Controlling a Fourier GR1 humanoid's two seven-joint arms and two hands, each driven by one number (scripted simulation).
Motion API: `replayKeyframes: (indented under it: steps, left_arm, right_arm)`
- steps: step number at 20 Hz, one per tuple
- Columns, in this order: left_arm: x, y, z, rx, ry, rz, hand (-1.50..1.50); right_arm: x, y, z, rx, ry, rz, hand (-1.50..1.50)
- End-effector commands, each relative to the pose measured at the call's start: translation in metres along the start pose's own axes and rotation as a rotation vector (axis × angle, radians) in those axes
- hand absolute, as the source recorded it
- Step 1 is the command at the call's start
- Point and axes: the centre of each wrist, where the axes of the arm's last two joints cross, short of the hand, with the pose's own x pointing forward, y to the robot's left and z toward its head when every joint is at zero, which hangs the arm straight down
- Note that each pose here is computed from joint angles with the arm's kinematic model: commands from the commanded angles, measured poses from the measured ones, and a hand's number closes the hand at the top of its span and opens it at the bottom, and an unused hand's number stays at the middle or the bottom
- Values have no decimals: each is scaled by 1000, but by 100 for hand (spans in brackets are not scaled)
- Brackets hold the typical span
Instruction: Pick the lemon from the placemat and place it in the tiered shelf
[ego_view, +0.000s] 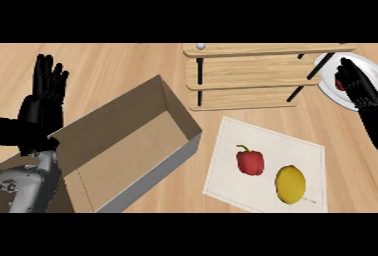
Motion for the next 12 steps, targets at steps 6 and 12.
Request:
replayKeyframes:
  steps: [6,12]
  left_arm:
    - [-11,23,21,-168,126,-131,0]
    - [5,46,37,-179,170,-123,0]
  right_arm:
    - [-41,-17,57,-636,343,-168,-150]
    - [-86,-28,128,-1005,595,96,150]
